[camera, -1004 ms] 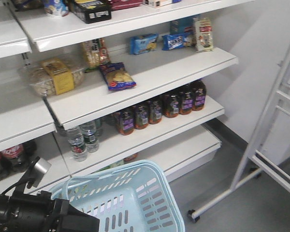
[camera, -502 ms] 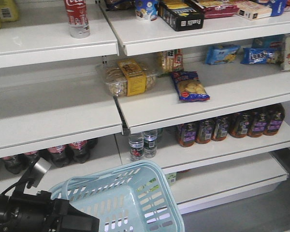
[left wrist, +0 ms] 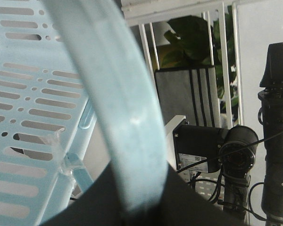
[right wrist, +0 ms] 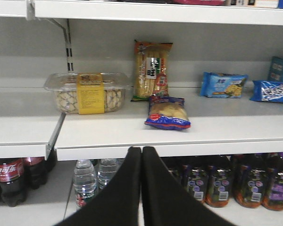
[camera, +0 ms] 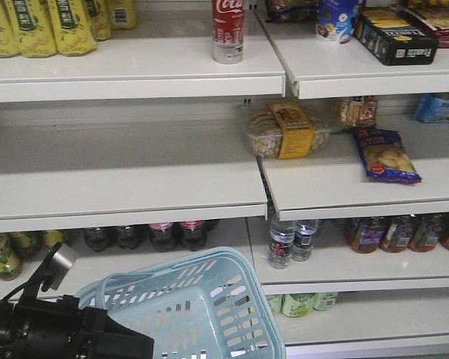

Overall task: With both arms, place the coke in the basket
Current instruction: 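Turn the base toward the shelf with the cola cans, then drive the base up to the shelf with the red Coca-Cola bottle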

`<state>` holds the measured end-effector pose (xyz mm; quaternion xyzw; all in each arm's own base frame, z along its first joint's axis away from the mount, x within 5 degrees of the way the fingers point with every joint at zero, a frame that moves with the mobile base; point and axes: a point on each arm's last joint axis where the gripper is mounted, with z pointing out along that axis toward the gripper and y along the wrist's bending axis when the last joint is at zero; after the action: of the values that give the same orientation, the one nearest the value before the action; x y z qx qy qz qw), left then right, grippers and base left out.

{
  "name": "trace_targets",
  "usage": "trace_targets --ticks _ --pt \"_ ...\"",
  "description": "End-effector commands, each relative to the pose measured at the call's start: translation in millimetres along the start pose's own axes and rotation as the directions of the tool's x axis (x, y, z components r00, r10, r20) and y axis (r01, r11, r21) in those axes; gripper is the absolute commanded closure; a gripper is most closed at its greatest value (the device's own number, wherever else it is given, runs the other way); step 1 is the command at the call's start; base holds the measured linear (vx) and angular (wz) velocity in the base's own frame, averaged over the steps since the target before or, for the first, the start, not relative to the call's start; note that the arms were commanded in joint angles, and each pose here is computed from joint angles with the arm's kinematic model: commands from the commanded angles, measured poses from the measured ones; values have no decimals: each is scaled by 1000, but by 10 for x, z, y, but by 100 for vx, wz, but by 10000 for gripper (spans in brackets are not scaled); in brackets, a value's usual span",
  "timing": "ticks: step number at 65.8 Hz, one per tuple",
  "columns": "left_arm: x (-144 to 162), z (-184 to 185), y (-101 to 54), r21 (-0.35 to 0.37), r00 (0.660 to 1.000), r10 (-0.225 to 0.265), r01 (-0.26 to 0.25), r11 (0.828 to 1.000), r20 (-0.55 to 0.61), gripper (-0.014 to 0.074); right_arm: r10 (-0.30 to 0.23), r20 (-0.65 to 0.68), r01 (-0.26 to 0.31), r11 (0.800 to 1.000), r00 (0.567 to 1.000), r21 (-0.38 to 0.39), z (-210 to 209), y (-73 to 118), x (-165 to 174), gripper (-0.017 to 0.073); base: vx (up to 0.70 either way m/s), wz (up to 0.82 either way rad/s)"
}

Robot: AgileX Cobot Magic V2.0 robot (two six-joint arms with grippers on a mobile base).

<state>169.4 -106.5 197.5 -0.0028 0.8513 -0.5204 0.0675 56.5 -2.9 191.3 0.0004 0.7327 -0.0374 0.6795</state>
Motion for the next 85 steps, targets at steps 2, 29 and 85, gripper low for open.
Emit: trace_targets --ticks 2,29,85 --pt "-20 -27 -167 98 1000 17 -18 995 16 601 -7 78 6 1000 997 14 -8 -9 -47 569 5 38" --pt "-20 -27 -167 98 1000 17 -18 995 16 601 -7 78 6 1000 997 14 -8 -9 -47 569 3 18" --pt "-20 -27 -167 98 1000 17 -18 995 16 601 -7 78 6 1000 997 14 -8 -9 -47 569 7 -2"
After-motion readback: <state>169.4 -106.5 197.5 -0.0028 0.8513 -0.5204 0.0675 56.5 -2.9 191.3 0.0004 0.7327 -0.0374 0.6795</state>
